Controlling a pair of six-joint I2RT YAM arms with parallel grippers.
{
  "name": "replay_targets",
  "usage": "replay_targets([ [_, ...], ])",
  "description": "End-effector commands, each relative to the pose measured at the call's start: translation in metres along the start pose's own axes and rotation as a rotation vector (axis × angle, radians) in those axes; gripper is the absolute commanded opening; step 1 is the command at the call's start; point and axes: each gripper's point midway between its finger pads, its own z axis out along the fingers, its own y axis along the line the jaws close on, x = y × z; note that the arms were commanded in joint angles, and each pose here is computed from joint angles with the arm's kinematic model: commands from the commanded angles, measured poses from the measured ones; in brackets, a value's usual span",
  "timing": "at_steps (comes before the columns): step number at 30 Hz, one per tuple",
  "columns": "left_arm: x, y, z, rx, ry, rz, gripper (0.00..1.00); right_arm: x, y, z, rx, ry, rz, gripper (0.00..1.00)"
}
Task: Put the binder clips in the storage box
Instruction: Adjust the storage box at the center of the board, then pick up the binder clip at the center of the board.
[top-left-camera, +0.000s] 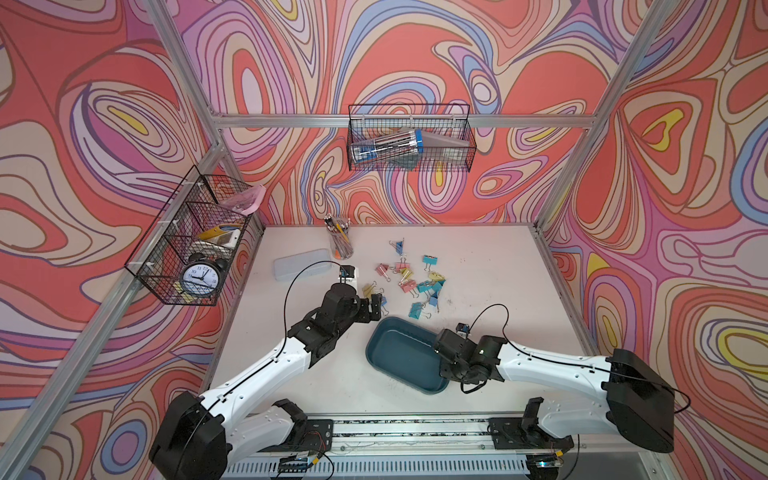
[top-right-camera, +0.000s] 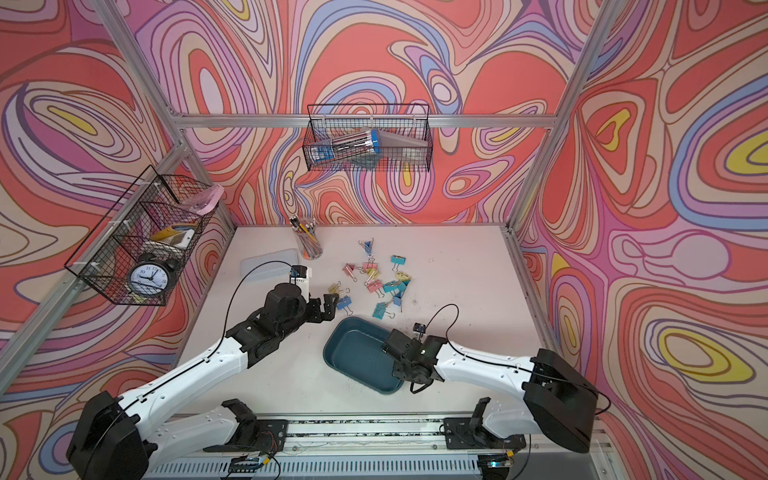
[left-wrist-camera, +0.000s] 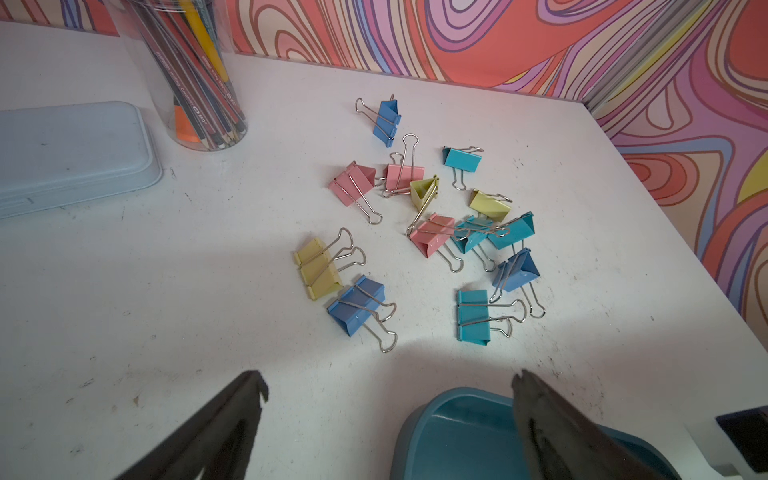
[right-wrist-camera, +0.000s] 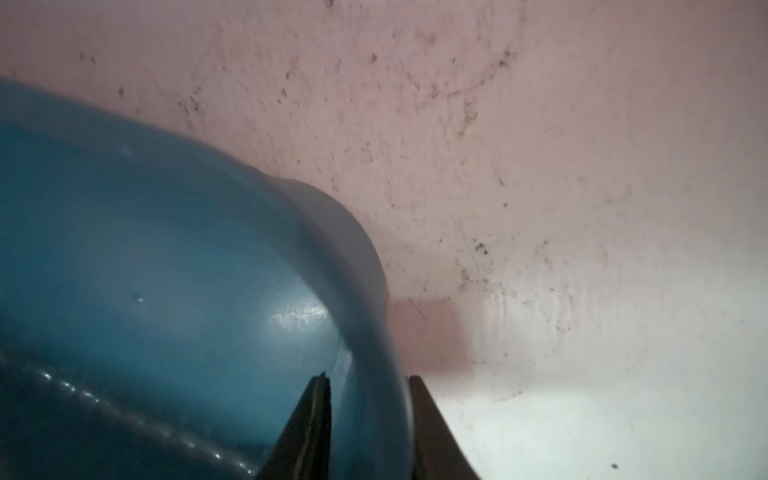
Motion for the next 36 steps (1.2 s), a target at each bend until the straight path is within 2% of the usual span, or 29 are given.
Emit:
replay_targets([
  [1,-0.003,0.001,-0.002,-0.009,-0.013,-0.003,0.99,-0.002,-0.007,-0.006,0.047,-0.01,-0.065,0.23],
  [3,-0.003,0.001,-0.001,-0.009,-0.014,-0.005,0.99,-0.004,-0.008,-0.009,0.056,-0.016,-0.093,0.17],
  [6,-0.002,0.0,0.0,-0.001,-0.008,-0.006,0.99,0.001,-0.005,-0.01,0.024,0.01,-0.154,0.16],
  [8,-0.001,-0.001,0.001,0.003,-0.007,-0.005,0.99,0.006,-0.005,-0.009,0.004,0.026,-0.175,0.12],
  [19,-0.002,0.0,-0.001,0.0,-0.015,-0.01,0.99,-0.001,-0.008,-0.008,0.039,-0.001,-0.125,0.14],
  [20,-0.002,0.0,-0.001,-0.001,-0.017,-0.009,0.99,-0.001,-0.008,-0.009,0.045,-0.004,-0.124,0.18],
  [24,-0.003,0.001,-0.002,-0.004,-0.02,-0.008,0.99,-0.017,0.0,-0.031,0.029,-0.063,-0.122,0.47],
  [27,-0.005,-0.001,-0.004,0.006,-0.025,-0.012,0.99,-0.052,0.02,-0.064,-0.007,-0.203,-0.147,0.58],
  [30,-0.007,-0.003,-0.004,0.017,-0.032,-0.021,0.99,-0.092,0.048,-0.077,-0.082,-0.257,-0.148,0.59],
  [33,-0.007,-0.007,-0.004,0.038,-0.031,-0.028,0.99,-0.126,0.085,-0.066,-0.178,-0.239,-0.145,0.57],
  [36,-0.007,-0.009,-0.006,0.051,-0.024,-0.033,0.99,-0.152,0.114,-0.046,-0.193,-0.239,-0.144,0.56],
])
